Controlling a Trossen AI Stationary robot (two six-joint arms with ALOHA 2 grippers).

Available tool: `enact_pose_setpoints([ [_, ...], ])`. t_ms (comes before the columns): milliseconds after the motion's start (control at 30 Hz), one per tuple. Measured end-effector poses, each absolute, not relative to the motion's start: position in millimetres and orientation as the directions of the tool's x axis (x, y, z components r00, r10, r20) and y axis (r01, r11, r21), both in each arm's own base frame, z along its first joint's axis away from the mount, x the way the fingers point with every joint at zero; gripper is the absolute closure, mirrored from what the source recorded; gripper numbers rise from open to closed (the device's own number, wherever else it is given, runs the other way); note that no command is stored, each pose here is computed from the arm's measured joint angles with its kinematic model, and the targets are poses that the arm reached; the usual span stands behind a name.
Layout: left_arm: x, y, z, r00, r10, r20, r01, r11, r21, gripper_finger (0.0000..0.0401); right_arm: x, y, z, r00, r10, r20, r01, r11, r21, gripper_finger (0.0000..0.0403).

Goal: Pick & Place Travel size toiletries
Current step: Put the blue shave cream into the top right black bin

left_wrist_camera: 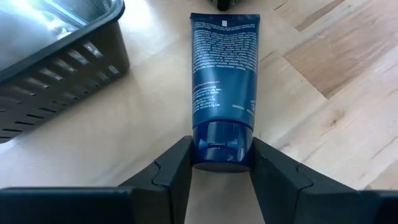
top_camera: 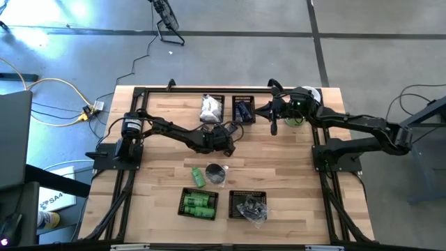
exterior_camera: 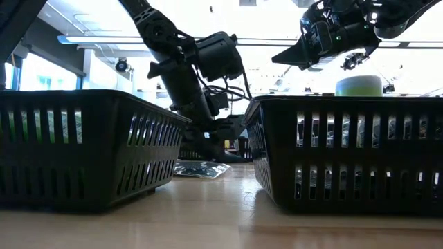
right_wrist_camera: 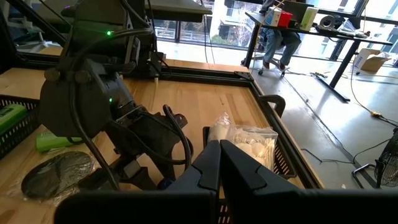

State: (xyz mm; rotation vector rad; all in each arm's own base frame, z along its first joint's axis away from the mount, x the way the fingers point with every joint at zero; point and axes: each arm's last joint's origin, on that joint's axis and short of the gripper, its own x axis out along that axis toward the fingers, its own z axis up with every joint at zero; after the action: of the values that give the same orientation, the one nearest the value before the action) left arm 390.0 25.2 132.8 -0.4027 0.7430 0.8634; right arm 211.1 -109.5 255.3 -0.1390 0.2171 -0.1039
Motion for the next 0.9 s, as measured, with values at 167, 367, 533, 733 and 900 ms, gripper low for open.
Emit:
enact_pose_setpoints([
  [167, 389.5, 23.8, 137.8, 0.447, 0.499, -0.743, -0.779, 0.625, -0.050, 0.0261, 211.1, -109.5, 255.2, 0.971, -0.117, -0.208, 0.087, 0.985, -0.148, 0.0400],
  [367, 382.7, 23.3, 156.2, 0.455, 0.485, -0.747, -0.768, 0.638, -0.054, 0.0261, 211.0, -109.4, 254.4, 0.970, -0.116, -0.215, 0.086, 0.986, -0.145, 0.0400],
  [533, 376.3, 22.7, 175.7, 0.474, 0.487, -0.734, -0.761, 0.645, -0.063, 0.0261, 210.9, -109.4, 254.4, 0.970, -0.117, -0.215, 0.086, 0.986, -0.145, 0.0400],
  [733, 373.5, 23.4, 192.8, 0.510, 0.499, -0.701, -0.754, 0.651, -0.085, 0.0260, 210.7, -109.3, 253.4, 0.968, -0.115, -0.225, 0.085, 0.986, -0.141, 0.0400],
  [900, 374.7, 23.4, 193.6, 0.524, 0.490, -0.697, -0.743, 0.663, -0.093, 0.0260, 210.0, -108.9, 253.5, 0.967, -0.115, -0.229, 0.080, 0.984, -0.158, 0.0400],
])
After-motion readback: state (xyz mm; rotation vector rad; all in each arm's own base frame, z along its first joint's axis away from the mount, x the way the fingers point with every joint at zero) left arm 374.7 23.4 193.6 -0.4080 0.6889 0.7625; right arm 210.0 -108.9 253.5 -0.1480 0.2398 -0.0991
